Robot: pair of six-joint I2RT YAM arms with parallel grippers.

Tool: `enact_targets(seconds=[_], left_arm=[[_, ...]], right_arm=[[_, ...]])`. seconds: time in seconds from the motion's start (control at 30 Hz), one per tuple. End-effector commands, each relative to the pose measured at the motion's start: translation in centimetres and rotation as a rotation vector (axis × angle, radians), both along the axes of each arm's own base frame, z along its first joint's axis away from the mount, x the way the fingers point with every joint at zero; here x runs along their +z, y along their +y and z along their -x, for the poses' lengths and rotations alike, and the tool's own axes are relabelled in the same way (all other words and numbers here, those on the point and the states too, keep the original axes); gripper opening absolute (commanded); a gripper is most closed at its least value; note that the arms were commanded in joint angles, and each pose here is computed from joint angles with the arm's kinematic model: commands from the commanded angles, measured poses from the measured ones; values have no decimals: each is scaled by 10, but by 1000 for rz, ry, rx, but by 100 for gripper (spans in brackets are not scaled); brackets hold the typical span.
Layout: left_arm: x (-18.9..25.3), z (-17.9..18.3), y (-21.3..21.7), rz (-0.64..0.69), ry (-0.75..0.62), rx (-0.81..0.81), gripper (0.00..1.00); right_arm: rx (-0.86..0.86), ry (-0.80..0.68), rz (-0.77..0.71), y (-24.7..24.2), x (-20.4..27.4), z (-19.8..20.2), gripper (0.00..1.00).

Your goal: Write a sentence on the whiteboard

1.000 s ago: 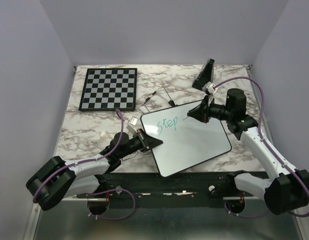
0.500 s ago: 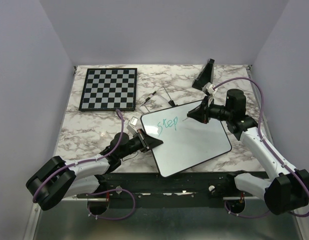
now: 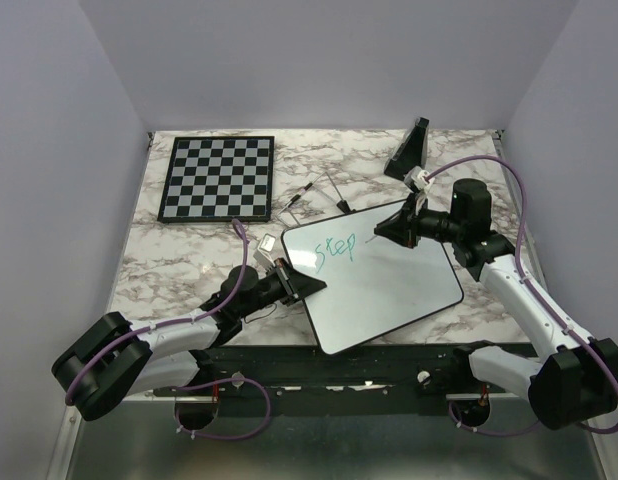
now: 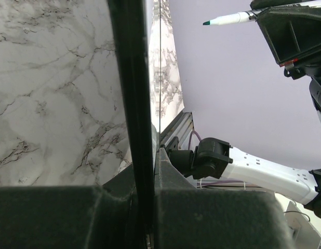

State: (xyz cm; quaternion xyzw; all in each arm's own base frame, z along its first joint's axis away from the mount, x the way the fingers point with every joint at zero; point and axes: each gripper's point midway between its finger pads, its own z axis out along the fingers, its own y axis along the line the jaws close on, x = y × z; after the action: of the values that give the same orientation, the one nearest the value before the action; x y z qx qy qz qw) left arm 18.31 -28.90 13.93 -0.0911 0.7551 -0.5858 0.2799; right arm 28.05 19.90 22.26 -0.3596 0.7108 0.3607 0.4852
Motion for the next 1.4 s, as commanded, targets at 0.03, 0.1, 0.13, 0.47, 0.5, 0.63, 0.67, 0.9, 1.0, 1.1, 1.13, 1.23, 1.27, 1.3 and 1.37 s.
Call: enact_targets(seconds=[0.03,0.1,0.13,0.47,0.5,0.63,0.67,0.9,1.0,1.1,1.13,1.23,1.27,1.3,1.37], left_arm=[[0,-2,2,-28,-83,7,0],[0,-1,2,-28,-83,6,0],[0,-2,3,-28,-83,7,0],[2,-1,3,-25,-90,6,0],[2,-1,3,-26,-89,6,0],[1,-1,3,-27,-88,5,0],[2,-1,2,-27,-90,5,0],[0,-1,1,-29,-86,2,0],[0,-1,2,-27,-85,3,0],[0,-2,1,-29,-85,1,0],[1,-2,0,-27,-86,-1,0],[1,-2,0,-28,-85,-1,0],[0,-2,0,-30,-84,1,0],[1,-2,0,-29,-85,1,0],[1,-3,0,-29,-87,2,0]], right_arm=[[-26,-54,18,-5,1,-8,1],[-29,-52,20,-6,0,-8,1],[-27,-53,21,-5,0,-8,1],[-48,-63,46,-8,-8,-16,1],[-57,-63,50,-10,-10,-17,1],[-70,-80,52,-11,-11,-20,1],[-76,-85,51,-11,-11,-22,1],[-180,-67,45,-18,-21,-39,1],[-226,-97,22,-20,-18,-47,1],[-257,-116,-3,-19,-14,-55,1],[-254,-111,-7,-17,-14,-56,1],[-248,-98,-16,-10,-16,-56,1],[-249,-105,-25,-8,-14,-57,1],[-246,-109,-29,-6,-13,-57,1],[-265,-109,-32,-7,-13,-60,1]])
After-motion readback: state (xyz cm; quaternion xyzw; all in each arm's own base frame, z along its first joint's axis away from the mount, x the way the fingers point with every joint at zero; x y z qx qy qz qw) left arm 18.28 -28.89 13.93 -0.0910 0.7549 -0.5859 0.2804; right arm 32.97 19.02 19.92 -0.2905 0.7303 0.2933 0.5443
